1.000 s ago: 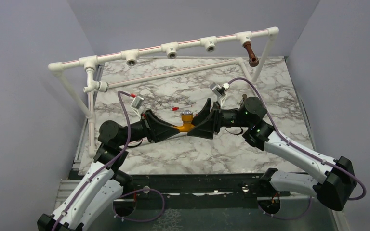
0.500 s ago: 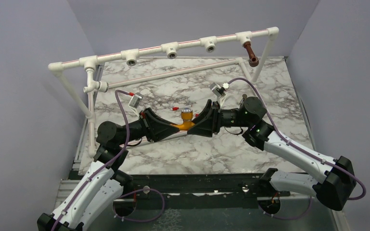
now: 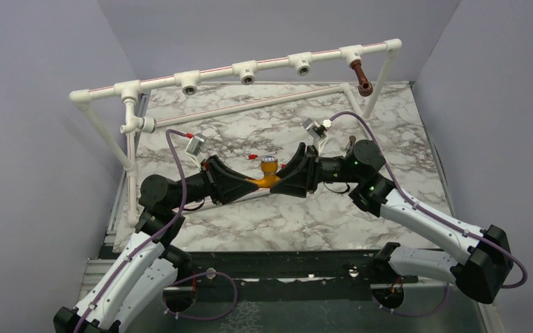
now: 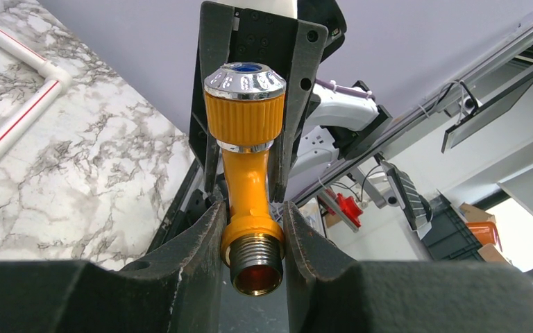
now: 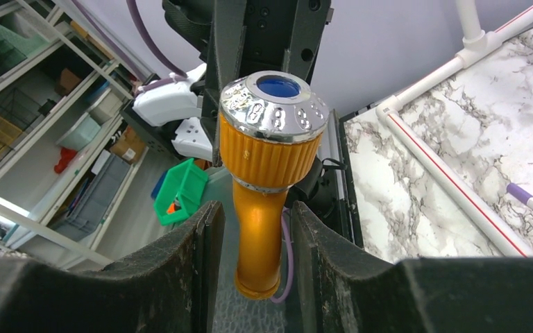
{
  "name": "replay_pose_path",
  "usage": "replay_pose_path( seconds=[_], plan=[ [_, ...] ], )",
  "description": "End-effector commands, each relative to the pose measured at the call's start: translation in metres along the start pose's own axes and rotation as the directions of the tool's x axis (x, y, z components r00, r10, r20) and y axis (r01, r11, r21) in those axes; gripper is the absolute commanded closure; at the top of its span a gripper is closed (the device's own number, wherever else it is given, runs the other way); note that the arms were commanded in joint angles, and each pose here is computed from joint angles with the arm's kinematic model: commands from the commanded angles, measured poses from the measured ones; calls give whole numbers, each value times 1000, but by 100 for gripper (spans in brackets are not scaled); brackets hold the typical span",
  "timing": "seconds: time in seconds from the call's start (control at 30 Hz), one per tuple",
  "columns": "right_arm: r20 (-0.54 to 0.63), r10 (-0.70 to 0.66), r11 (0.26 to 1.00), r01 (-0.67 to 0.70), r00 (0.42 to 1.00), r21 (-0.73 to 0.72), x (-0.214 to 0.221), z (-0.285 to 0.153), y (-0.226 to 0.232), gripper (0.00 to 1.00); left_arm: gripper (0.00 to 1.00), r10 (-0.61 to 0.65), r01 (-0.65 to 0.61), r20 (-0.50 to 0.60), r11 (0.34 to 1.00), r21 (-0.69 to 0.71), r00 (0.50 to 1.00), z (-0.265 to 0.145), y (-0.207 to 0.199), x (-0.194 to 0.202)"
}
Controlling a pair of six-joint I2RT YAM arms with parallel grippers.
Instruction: Install the water faucets
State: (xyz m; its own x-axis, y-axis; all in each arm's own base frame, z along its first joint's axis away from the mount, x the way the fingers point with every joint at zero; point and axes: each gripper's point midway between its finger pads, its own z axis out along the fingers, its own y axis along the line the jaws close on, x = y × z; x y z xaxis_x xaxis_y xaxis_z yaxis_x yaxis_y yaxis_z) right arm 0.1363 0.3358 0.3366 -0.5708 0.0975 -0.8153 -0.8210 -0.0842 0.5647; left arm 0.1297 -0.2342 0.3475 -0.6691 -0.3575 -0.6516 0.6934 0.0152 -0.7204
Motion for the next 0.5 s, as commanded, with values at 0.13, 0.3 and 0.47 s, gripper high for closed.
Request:
replay_pose_path(
  seconds=[0.13,0.3,0.47],
  plan=[
    [47,-60,997,62,997,-43,-17,-1,15,63,100,38,-38,22,999,38,999,0,-12,-7],
    [43,-64,997,66,997,-27,-15,-2,12,97,100,33,-33,19,999,34,999,0,-10,-6],
    [46,-87,996,87,995,-1,-14,-4,8,99,100,25,-25,18,999,28,1000,0,-7,-5]
  ],
)
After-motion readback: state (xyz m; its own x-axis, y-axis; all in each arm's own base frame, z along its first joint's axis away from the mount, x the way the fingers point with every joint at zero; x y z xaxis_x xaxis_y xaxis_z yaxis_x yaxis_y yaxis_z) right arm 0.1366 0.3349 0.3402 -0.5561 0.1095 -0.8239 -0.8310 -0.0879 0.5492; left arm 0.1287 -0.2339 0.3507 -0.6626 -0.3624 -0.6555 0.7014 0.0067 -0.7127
